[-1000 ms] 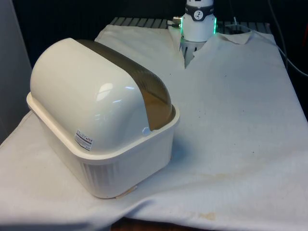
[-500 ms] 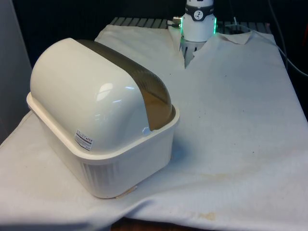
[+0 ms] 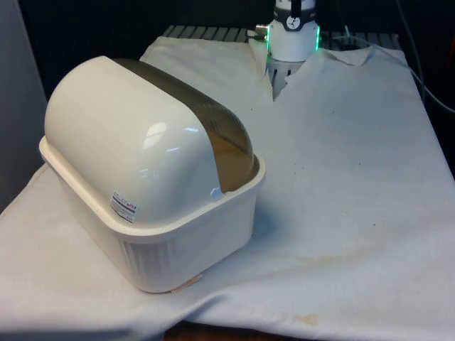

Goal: Open the lid, then close it.

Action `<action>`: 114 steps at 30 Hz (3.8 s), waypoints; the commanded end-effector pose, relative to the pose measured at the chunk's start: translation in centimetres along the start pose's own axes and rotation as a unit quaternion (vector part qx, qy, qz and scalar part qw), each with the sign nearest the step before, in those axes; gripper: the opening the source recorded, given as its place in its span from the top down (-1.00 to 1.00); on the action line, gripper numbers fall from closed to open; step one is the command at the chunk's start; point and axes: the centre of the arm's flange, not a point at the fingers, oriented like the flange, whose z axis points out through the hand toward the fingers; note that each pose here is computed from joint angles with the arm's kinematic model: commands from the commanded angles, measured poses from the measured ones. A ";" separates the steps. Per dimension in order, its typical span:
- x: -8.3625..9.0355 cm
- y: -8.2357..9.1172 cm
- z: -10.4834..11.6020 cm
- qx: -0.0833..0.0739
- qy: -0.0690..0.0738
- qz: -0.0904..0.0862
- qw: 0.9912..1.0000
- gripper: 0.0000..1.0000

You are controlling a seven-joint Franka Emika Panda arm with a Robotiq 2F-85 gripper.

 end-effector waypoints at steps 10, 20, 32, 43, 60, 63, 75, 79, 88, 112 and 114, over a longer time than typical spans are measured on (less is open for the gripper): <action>-1.0 -0.1 1.8 -0.003 0.028 0.011 1.000 1.00; -1.2 0.0 3.6 -0.007 0.049 0.027 0.998 1.00; -1.4 0.0 5.6 -0.010 0.074 0.047 0.996 1.00; -1.3 0.3 7.6 -0.014 0.099 0.068 0.993 1.00; -1.0 0.5 10.3 -0.018 0.134 0.098 0.986 1.00; -0.9 0.6 10.7 -0.018 0.139 0.103 0.985 1.00; -0.7 0.8 12.7 -0.015 0.159 0.126 0.979 1.00; -0.8 0.9 13.6 -0.013 0.166 0.134 0.977 1.00; -1.2 1.3 15.1 -0.011 0.171 0.146 0.974 1.00; -2.8 2.0 16.8 0.003 0.196 0.171 0.966 1.00; -2.7 2.1 16.7 0.004 0.200 0.173 0.964 1.00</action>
